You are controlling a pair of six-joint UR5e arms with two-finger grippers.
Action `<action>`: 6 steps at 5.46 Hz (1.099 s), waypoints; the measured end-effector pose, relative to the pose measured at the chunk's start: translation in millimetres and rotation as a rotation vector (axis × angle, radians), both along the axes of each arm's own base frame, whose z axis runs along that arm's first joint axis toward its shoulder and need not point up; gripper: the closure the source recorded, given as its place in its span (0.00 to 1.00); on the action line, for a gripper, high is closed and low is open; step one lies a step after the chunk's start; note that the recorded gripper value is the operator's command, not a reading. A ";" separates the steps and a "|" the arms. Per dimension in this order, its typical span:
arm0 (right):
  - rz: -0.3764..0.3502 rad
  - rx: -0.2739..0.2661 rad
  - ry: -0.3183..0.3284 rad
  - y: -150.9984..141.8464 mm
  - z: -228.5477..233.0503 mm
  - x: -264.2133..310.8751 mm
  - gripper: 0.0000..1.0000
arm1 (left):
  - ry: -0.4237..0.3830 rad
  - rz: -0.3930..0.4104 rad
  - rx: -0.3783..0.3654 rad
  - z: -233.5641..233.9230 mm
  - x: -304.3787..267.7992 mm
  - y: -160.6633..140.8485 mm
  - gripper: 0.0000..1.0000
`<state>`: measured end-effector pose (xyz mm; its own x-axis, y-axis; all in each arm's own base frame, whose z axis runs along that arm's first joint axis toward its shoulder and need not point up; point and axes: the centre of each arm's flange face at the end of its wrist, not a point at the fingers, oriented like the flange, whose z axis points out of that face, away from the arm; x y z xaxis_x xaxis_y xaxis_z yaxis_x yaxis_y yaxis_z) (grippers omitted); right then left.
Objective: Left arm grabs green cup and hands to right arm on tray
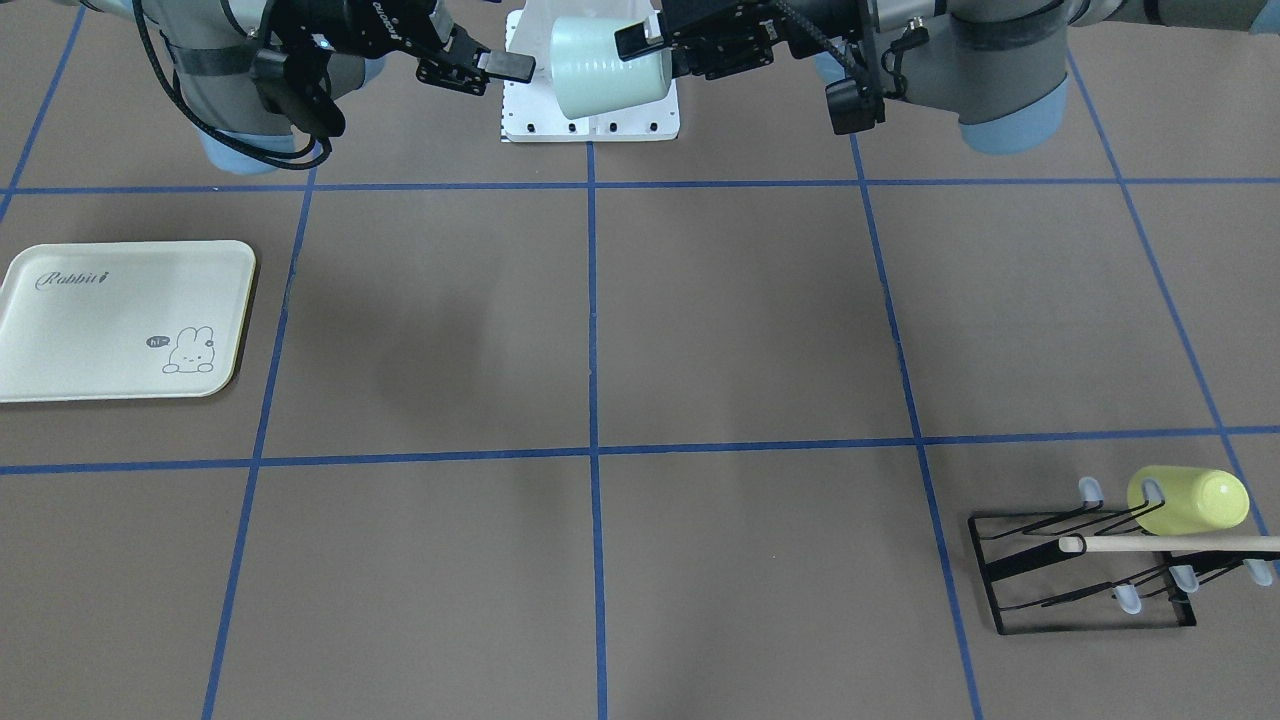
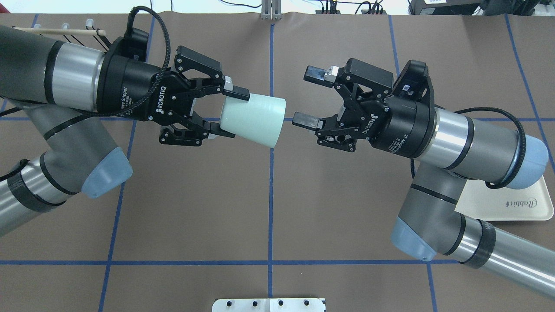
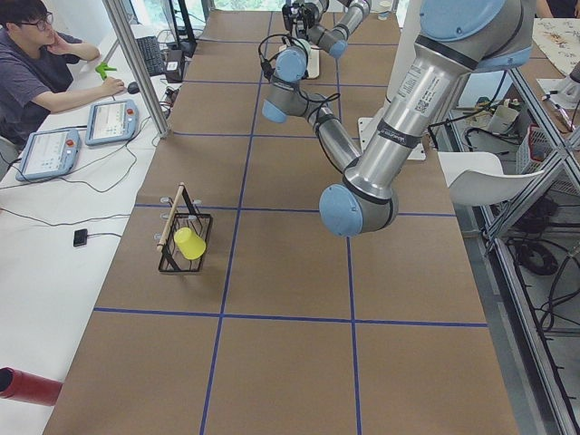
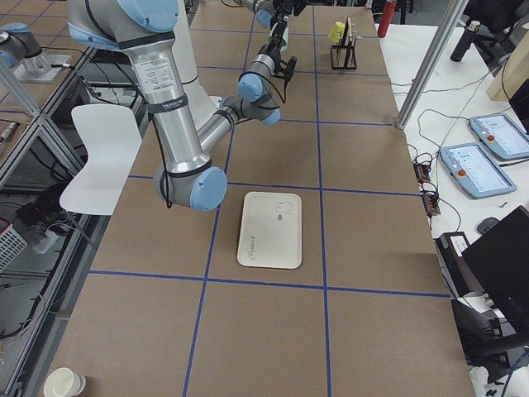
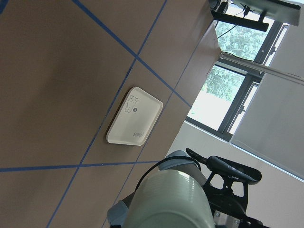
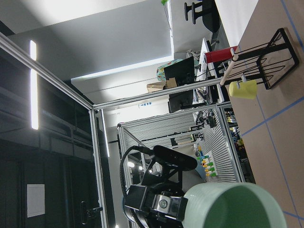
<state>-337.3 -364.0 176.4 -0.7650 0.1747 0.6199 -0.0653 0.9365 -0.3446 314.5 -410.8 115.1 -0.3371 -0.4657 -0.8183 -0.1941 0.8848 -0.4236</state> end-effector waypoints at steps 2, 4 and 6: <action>-0.015 0.002 0.000 4.0 -0.4 -4.0 0.06 | 0.016 0.015 -0.017 -5.6 0.5 0.7 0.90; -0.036 0.002 -0.003 10.9 -0.9 -10.2 0.35 | 0.016 0.017 -0.020 -5.3 2.0 0.6 0.90; -0.046 0.002 -0.012 16.5 -4.4 -11.3 0.35 | 0.015 0.024 -0.021 -5.3 5.1 2.8 0.90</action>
<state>-348.6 -347.4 172.0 -0.7637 0.2084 0.6110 -0.0184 0.9390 -0.3433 319.6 -408.0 109.9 -0.3377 -0.4905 -0.8033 -0.2218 0.8709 -0.4385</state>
